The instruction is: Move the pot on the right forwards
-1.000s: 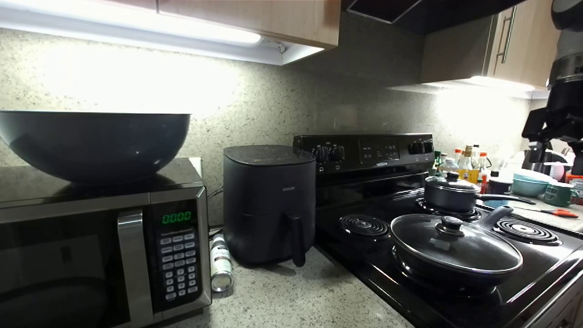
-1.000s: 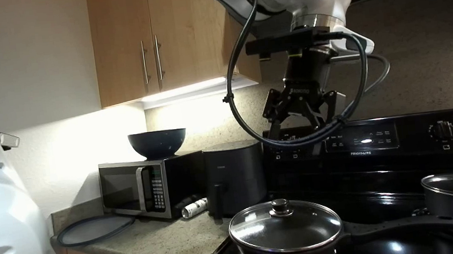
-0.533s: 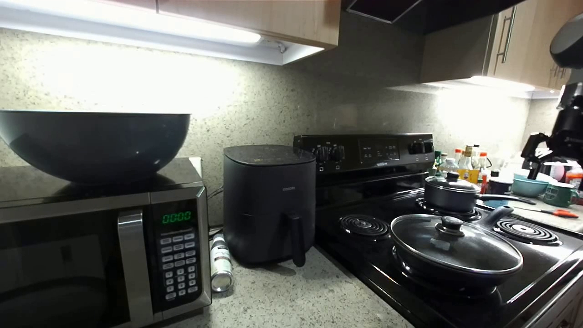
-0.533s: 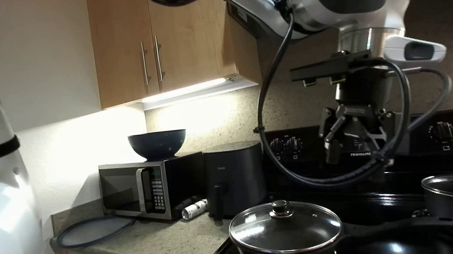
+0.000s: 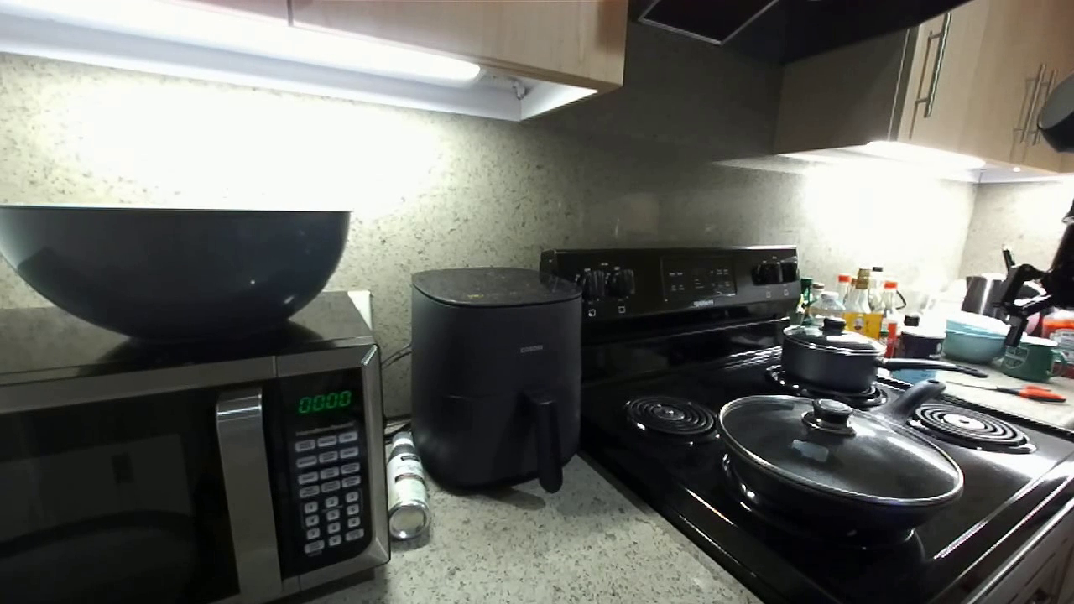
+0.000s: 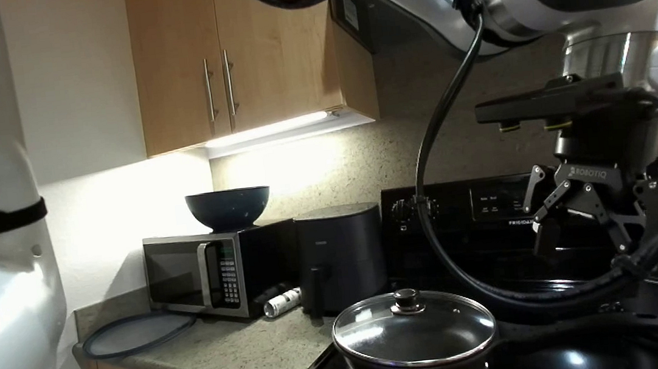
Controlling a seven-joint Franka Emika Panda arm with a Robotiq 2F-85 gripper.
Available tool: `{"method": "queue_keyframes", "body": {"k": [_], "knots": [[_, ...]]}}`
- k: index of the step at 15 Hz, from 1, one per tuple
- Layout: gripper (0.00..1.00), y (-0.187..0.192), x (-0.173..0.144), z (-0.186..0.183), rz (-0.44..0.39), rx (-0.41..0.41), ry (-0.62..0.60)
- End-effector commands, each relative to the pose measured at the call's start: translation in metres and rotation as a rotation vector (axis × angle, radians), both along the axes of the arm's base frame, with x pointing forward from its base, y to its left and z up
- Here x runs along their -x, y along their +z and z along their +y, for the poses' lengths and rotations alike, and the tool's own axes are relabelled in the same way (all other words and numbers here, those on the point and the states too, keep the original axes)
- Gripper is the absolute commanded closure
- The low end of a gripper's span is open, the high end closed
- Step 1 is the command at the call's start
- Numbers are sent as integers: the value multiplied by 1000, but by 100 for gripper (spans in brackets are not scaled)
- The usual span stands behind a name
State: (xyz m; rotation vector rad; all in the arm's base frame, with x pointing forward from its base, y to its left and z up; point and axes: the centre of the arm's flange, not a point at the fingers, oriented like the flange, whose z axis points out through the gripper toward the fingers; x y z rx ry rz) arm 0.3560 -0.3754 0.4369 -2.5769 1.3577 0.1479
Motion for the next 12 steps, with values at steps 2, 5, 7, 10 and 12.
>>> {"method": "queue_keyframes", "body": {"k": [2,5,7,10,12], "knots": [[0,-1,-3,-4,13,15,9],[0,-8,-9,-39,49,63,7],[0,-14,-10,-62,69,99,15],[0,-24,-11,-99,99,154,62],[0,-31,-15,-115,119,114,-1]]}}
